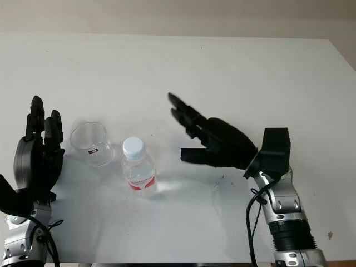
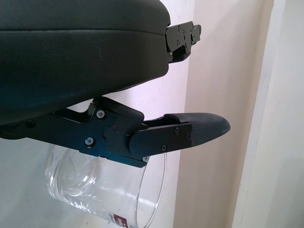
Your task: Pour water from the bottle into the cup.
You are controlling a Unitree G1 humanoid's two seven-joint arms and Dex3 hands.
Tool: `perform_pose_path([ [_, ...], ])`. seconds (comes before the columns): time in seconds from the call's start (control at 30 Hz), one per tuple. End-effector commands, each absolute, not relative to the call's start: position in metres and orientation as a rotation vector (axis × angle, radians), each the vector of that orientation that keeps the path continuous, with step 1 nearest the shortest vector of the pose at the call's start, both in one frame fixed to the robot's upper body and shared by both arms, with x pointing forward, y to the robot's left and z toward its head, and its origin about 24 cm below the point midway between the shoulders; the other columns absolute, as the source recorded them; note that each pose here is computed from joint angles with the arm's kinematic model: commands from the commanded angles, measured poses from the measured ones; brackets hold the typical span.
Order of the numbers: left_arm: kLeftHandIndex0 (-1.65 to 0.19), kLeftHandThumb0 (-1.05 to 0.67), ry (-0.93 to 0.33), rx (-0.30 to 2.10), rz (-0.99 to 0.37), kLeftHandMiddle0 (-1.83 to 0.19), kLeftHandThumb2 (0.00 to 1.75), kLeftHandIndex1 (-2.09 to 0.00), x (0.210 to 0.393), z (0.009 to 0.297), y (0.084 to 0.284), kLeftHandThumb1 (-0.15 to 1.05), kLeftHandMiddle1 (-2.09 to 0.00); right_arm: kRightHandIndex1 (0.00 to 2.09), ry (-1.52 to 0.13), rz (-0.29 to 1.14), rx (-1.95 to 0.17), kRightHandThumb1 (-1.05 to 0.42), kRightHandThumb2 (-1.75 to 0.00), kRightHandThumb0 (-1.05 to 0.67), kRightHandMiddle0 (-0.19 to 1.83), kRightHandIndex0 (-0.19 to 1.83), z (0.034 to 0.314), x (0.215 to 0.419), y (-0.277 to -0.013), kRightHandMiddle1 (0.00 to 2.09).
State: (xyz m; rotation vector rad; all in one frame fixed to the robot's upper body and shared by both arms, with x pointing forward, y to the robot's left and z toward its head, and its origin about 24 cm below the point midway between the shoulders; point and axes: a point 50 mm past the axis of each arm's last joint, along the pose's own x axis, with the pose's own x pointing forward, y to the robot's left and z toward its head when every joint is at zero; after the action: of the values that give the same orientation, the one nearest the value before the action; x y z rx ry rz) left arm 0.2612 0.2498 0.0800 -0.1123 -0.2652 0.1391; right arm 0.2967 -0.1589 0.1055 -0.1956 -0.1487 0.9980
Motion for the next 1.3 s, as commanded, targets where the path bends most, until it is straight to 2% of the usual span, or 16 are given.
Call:
perform_pose_path([
  [0.0,0.18,-0.68,-0.283,-0.093,0.129,0.14,0.52,-0.05,0.263,0.085,0.251,1.05,-0.05,0.00,-0.164,1.045,-0.197,-0.97,-0.05,-0.96,-0.19,-0.19,0.108,0.294,-0.154,0.00],
  [0.33,0.18,-0.69,-0.289,-0.075,0.123,0.13,0.53,-0.05,0.265,0.090,0.253,1.05,-0.05,0.00,-0.133,1.205,-0.125,-0.94,-0.05,-0.96,-0.19,-0.19,0.096,0.288,-0.124,0.00],
  [0.6,0.18,-0.69,-0.290,-0.078,0.128,0.13,0.52,-0.05,0.267,0.092,0.251,1.05,-0.05,0.00,-0.113,1.266,-0.117,-0.92,-0.05,-0.96,-0.19,-0.19,0.091,0.289,-0.104,0.00],
  [0.87,0.19,-0.69,-0.297,-0.082,0.132,0.15,0.53,-0.04,0.267,0.092,0.252,1.05,-0.05,0.15,-0.072,1.261,-0.090,-0.88,-0.04,-0.91,0.03,0.07,0.085,0.294,-0.094,0.13],
  [0.9,0.19,-0.69,-0.298,-0.084,0.132,0.15,0.53,-0.04,0.267,0.092,0.252,1.05,-0.05,0.25,-0.065,1.263,-0.087,-0.87,-0.05,-0.90,0.03,0.06,0.084,0.295,-0.094,0.20],
  [0.93,0.19,-0.68,-0.300,-0.086,0.129,0.15,0.53,-0.03,0.267,0.092,0.252,1.05,-0.05,0.49,-0.058,1.265,-0.083,-0.87,-0.05,-0.89,-0.03,-0.02,0.084,0.295,-0.094,0.37],
  [0.97,0.19,-0.68,-0.301,-0.086,0.128,0.16,0.53,-0.02,0.267,0.092,0.252,1.05,-0.05,0.81,-0.052,1.268,-0.078,-0.86,-0.05,-0.88,-0.12,-0.12,0.083,0.296,-0.093,0.68],
  [1.07,0.19,-0.68,-0.301,-0.085,0.129,0.16,0.53,-0.01,0.268,0.092,0.252,1.05,-0.05,1.20,-0.016,1.275,-0.072,-0.85,-0.05,-0.88,-0.18,-0.18,0.081,0.300,-0.094,1.06],
  [1.13,0.19,-0.68,-0.302,-0.086,0.129,0.16,0.53,-0.01,0.268,0.092,0.252,1.05,-0.05,1.34,0.005,1.273,-0.082,-0.86,-0.05,-0.90,-0.19,-0.19,0.081,0.301,-0.094,1.18],
  [1.27,0.19,-0.68,-0.302,-0.090,0.129,0.16,0.53,0.00,0.269,0.092,0.252,1.05,-0.05,1.39,0.031,1.281,-0.080,-0.86,-0.05,-0.89,-0.19,-0.19,0.082,0.303,-0.094,1.23],
])
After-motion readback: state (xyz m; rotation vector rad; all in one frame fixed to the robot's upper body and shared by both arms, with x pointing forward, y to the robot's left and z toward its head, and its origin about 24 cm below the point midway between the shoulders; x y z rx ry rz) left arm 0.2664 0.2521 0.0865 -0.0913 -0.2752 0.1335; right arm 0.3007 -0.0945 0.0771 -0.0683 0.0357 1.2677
